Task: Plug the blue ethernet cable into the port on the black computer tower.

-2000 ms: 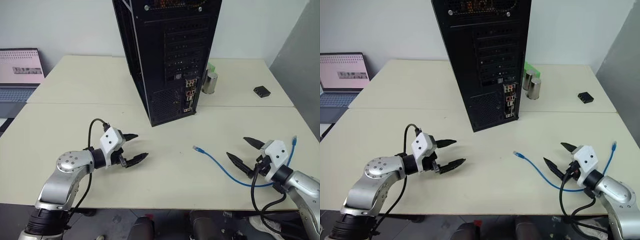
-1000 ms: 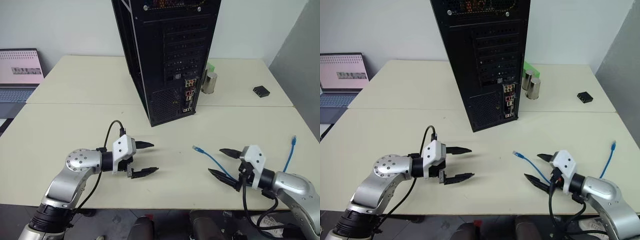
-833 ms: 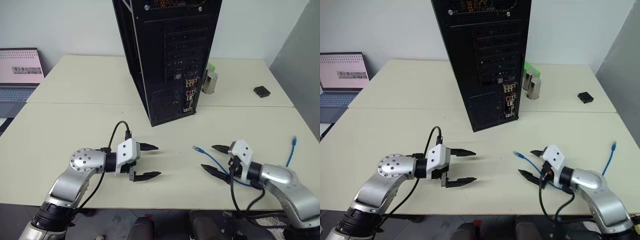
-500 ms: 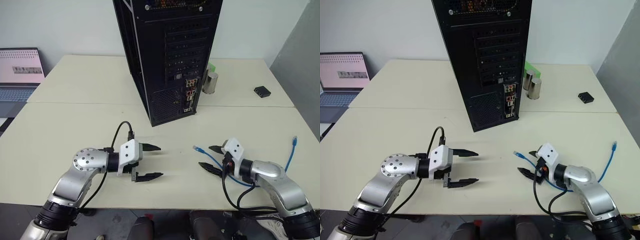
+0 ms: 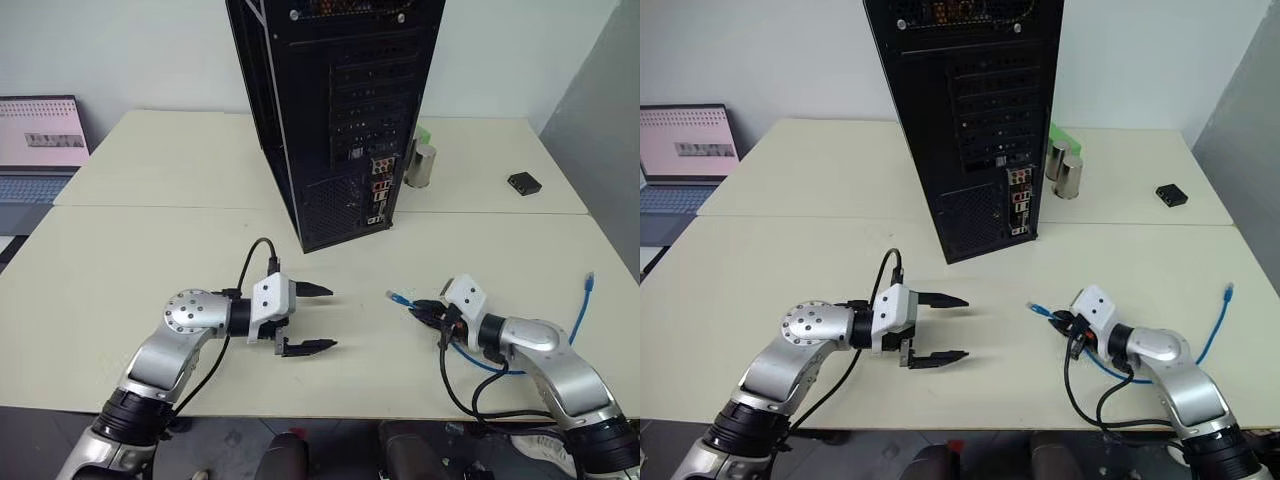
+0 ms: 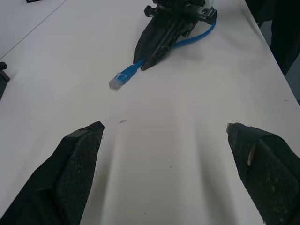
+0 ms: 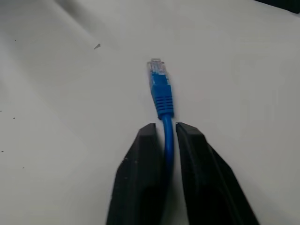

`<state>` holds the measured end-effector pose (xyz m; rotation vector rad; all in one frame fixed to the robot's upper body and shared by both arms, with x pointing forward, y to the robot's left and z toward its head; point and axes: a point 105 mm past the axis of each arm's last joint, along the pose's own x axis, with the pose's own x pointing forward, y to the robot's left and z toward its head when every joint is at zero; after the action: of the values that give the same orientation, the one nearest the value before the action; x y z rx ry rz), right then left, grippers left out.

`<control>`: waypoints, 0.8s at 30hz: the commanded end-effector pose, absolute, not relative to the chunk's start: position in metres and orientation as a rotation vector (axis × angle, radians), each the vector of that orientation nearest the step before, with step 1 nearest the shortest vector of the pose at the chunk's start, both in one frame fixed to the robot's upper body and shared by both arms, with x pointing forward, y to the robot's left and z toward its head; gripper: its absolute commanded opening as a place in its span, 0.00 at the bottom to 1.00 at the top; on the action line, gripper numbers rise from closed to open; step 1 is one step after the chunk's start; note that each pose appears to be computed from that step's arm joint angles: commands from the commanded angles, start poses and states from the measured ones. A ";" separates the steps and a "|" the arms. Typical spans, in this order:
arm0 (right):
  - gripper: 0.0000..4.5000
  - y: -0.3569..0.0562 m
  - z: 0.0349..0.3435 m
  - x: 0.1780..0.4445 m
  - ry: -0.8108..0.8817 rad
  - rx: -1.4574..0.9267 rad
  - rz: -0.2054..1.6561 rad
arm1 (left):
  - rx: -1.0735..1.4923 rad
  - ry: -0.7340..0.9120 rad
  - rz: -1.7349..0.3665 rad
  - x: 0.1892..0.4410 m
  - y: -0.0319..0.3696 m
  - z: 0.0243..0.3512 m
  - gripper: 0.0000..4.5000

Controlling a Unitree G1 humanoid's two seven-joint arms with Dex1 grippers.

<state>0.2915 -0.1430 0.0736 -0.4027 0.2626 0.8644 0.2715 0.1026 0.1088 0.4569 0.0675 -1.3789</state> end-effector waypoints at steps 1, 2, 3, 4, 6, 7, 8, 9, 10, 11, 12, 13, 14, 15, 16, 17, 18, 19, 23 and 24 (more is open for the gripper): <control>0.00 -0.142 0.082 0.292 0.223 -0.450 0.873 | 0.488 0.017 -1.396 0.275 0.095 0.114 1.00; 0.00 -0.139 0.085 0.290 0.210 -0.464 0.890 | 0.493 0.011 -1.396 0.278 0.093 0.114 1.00; 0.00 -0.135 0.089 0.288 0.196 -0.480 0.912 | 0.500 0.004 -1.397 0.280 0.091 0.114 1.00; 0.00 -0.128 0.094 0.284 0.177 -0.496 0.948 | 0.505 -0.001 -1.396 0.283 0.088 0.114 1.00; 0.00 -0.116 0.102 0.277 0.151 -0.517 1.003 | 0.511 -0.007 -1.400 0.287 0.084 0.114 1.00; 0.00 -0.113 0.104 0.274 0.143 -0.524 1.022 | 0.513 -0.008 -1.403 0.288 0.083 0.113 1.00; 0.00 -0.110 0.106 0.272 0.137 -0.531 1.037 | 0.514 -0.010 -1.404 0.290 0.082 0.113 1.00; 0.00 -0.105 0.108 0.269 0.131 -0.540 1.057 | 0.514 -0.014 -1.404 0.291 0.080 0.114 1.00; 0.00 -0.100 0.110 0.267 0.125 -0.538 1.075 | 0.517 -0.016 -1.406 0.293 0.077 0.114 1.00; 0.00 -0.097 0.112 0.266 0.121 -0.536 1.086 | 0.520 -0.017 -1.407 0.295 0.075 0.113 1.00; 0.00 -0.093 0.113 0.264 0.117 -0.531 1.095 | 0.521 -0.020 -1.417 0.295 0.073 0.114 1.00; 0.00 -0.091 0.114 0.264 0.116 -0.528 1.098 | 0.522 -0.023 -1.425 0.295 0.072 0.114 1.00; 0.00 -0.090 0.115 0.263 0.115 -0.526 1.101 | 0.522 -0.024 -1.433 0.294 0.070 0.113 1.00; 0.00 -0.089 0.116 0.263 0.114 -0.525 1.104 | 0.525 -0.028 -1.433 0.295 0.069 0.114 1.00; 0.00 -0.088 0.116 0.262 0.114 -0.525 1.105 | 0.527 -0.030 -1.431 0.296 0.068 0.114 1.00; 0.00 -0.087 0.116 0.262 0.114 -0.525 1.106 | 0.528 -0.031 -1.431 0.297 0.068 0.114 1.00; 0.00 -0.087 0.117 0.261 0.114 -0.526 1.107 | 0.530 -0.032 -1.430 0.298 0.067 0.114 1.00; 0.00 -0.086 0.117 0.261 0.113 -0.525 1.107 | 0.529 -0.032 -1.430 0.299 0.066 0.113 1.00; 0.00 -0.084 0.118 0.261 0.109 -0.522 1.108 | 0.530 -0.040 -1.432 0.301 0.061 0.113 0.96; 0.00 -0.083 0.118 0.261 0.108 -0.521 1.109 | 0.531 -0.041 -1.431 0.301 0.061 0.112 0.92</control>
<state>0.2646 -0.0903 0.1055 -0.5149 0.1618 1.0883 0.3010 0.0659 0.1047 0.5079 0.0085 -1.4242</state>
